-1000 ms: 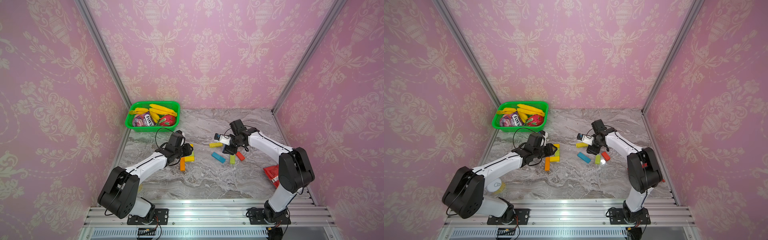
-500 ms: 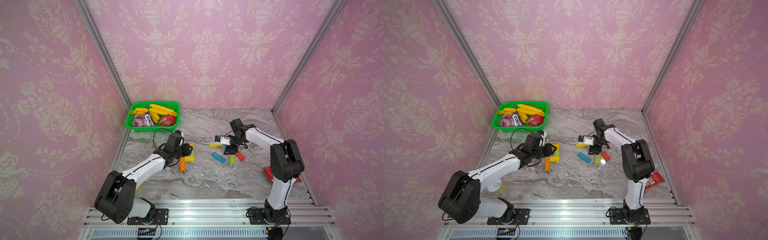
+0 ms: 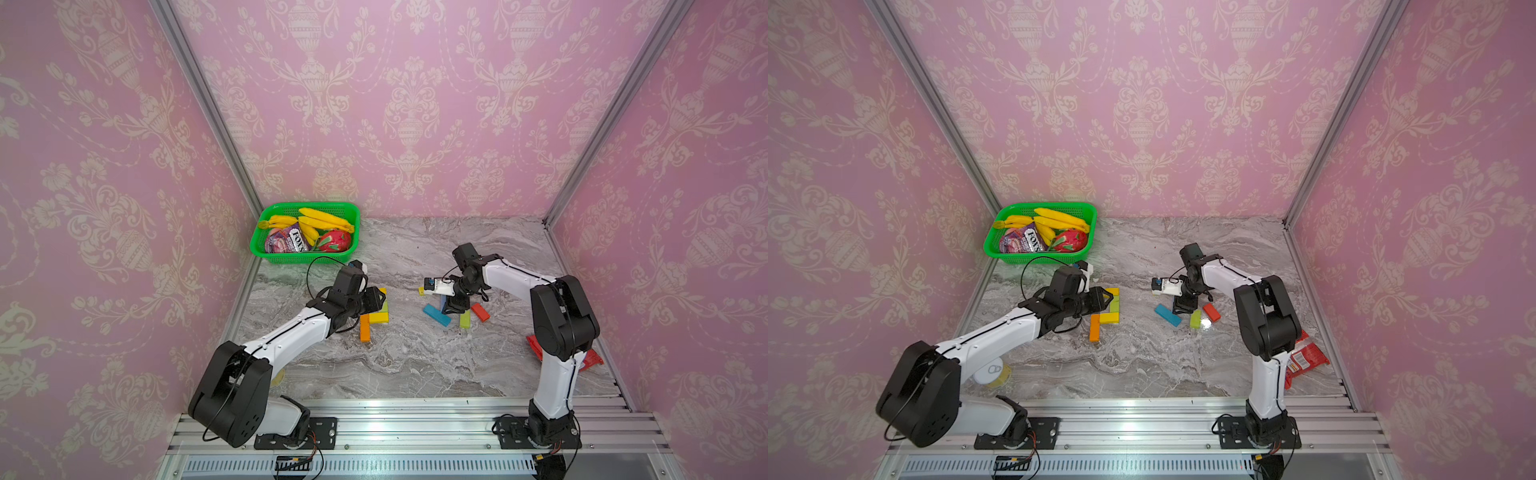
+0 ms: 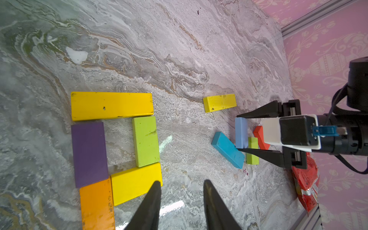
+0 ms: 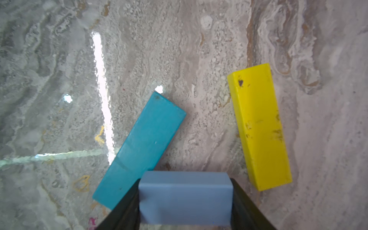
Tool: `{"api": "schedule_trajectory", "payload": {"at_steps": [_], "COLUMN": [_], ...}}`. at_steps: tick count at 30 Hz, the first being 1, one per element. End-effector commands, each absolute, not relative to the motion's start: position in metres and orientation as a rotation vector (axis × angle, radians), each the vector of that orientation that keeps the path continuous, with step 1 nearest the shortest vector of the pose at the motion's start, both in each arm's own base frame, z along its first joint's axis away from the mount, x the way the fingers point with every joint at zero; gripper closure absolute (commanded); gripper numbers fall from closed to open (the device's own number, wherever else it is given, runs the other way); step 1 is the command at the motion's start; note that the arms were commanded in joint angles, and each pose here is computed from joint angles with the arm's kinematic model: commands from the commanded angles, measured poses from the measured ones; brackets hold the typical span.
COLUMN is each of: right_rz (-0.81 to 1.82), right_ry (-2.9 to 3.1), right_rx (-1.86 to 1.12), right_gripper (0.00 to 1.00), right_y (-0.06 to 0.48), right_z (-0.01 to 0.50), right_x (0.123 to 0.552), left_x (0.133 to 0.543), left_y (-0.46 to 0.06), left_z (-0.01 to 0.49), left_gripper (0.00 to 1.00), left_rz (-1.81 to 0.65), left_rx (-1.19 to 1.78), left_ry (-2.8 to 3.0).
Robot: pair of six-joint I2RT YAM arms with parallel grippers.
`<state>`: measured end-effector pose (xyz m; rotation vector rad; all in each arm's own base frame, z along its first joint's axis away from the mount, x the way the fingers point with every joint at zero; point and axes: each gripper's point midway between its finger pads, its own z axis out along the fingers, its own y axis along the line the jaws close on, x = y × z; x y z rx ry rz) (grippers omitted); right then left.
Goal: Assemble the letter p with building blocks
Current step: Adjust the building block at the center of the board.
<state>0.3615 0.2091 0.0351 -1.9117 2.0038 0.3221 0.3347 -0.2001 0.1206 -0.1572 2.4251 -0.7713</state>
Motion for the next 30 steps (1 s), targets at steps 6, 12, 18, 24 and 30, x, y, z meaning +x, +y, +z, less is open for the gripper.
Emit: {"api": "schedule_trajectory", "payload": {"at_steps": [6, 12, 18, 24, 30], "right_rz": [0.277, 0.337, 0.339, 0.325, 0.358], "right_ry": [2.067, 2.090, 2.119, 2.099, 1.982], "right_rx": [-1.972, -2.009, -1.987, -1.906, -1.749], "right_gripper": [0.87, 0.85, 0.81, 0.51, 0.16], "right_y": [0.198, 0.195, 0.190, 0.197, 0.212], "right_z": [0.010, 0.011, 0.008, 0.013, 0.050], "right_x": [0.358, 0.340, 0.327, 0.341, 0.357], "left_x": [0.335, 0.336, 0.337, 0.336, 0.334], "left_y": [-0.201, -0.202, -0.203, -0.209, -0.217], "left_z": [0.115, 0.111, 0.109, 0.107, 0.104], "left_gripper": [0.62, 0.62, 0.62, 0.61, 0.62], "left_rz": [-0.785, -0.783, -0.787, -0.805, -0.817], "left_rx": [-0.165, -0.164, -0.162, -0.151, -0.141], "left_ry": [2.451, 2.460, 2.463, 2.473, 2.482]}}
